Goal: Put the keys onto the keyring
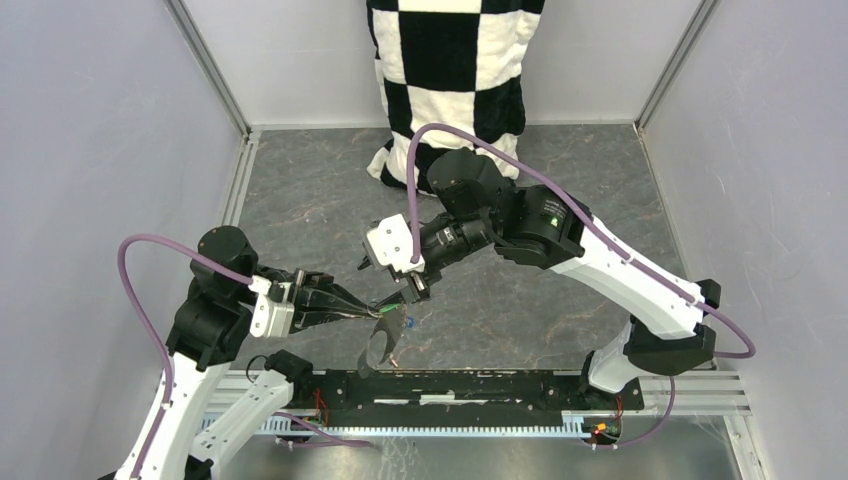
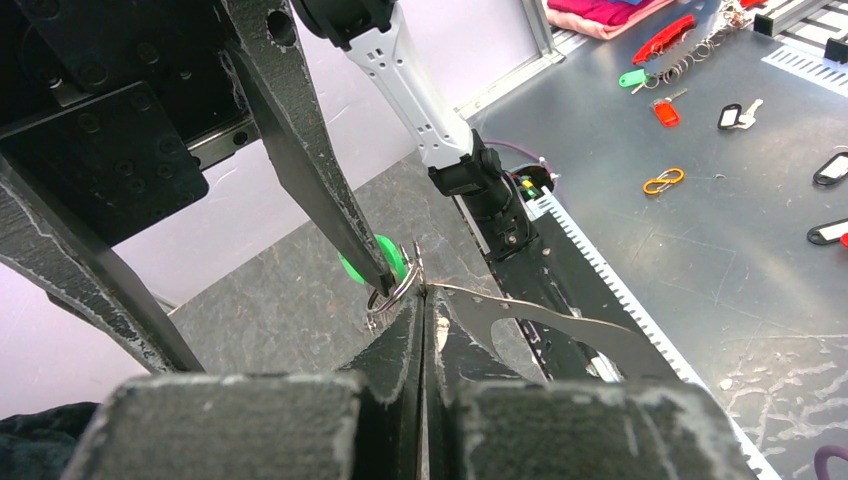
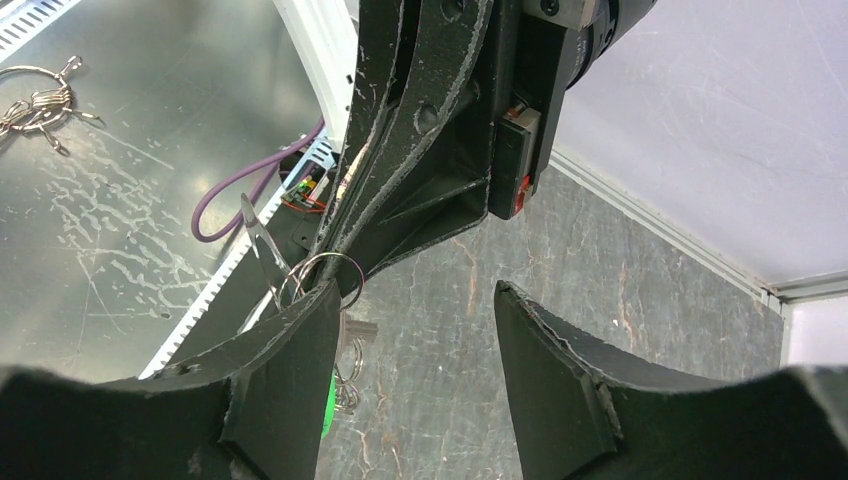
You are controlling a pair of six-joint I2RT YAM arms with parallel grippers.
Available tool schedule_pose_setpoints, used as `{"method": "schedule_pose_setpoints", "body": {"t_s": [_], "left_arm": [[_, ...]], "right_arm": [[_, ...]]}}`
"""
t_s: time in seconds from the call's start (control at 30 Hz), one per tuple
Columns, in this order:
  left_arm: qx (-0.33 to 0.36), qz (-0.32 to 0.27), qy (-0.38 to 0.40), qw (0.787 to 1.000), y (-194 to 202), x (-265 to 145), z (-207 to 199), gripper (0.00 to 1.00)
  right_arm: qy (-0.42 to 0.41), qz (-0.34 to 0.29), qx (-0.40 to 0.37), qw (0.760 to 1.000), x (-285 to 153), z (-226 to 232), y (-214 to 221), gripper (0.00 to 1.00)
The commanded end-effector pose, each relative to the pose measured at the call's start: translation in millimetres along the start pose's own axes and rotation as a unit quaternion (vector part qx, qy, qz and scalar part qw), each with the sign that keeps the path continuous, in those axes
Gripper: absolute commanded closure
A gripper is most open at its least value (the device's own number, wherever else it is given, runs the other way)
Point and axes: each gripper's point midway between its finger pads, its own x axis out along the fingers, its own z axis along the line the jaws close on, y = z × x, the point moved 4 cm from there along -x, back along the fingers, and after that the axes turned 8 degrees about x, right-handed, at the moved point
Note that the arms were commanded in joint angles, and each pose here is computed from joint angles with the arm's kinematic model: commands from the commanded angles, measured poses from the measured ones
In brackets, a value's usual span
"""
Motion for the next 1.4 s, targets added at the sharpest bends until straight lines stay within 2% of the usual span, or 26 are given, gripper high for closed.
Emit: {"method": "schedule_pose_setpoints", "body": {"t_s": [0.0,0.53,0.7,1.1,1.37], "left_arm": [[0.059,-0.018,0.014,0.998,-15.5,0.6,0.8,0.98],[0.06,-0.018,0.013,0.998,-16.9,0.4,-0.1,0.98],[0.06,-0.018,0.013,0.998,-16.0,0.5,0.5,0.98],[0.053,-0.01,0.006,0.999,-11.3,0.2,0.6,0.98],[0.058,-0.004,-0.002,0.998,-12.1,-0.5,3.1,0.98]], "right_arm": [[0.011,-0.007,-0.008,1.0,-14.4,1.7,-6.4,0.36],[0.002,-0.052,0.0,0.999,-2.4,-1.9,-14.3,0.37],[0.0,-0.056,0.018,0.998,7.8,-8.9,-14.5,0.41],[0.041,-0.077,0.041,0.995,9.5,-19.4,-18.0,0.45],[0.028,-0.041,0.052,0.997,16.1,-17.4,-2.6,0.44]]}}
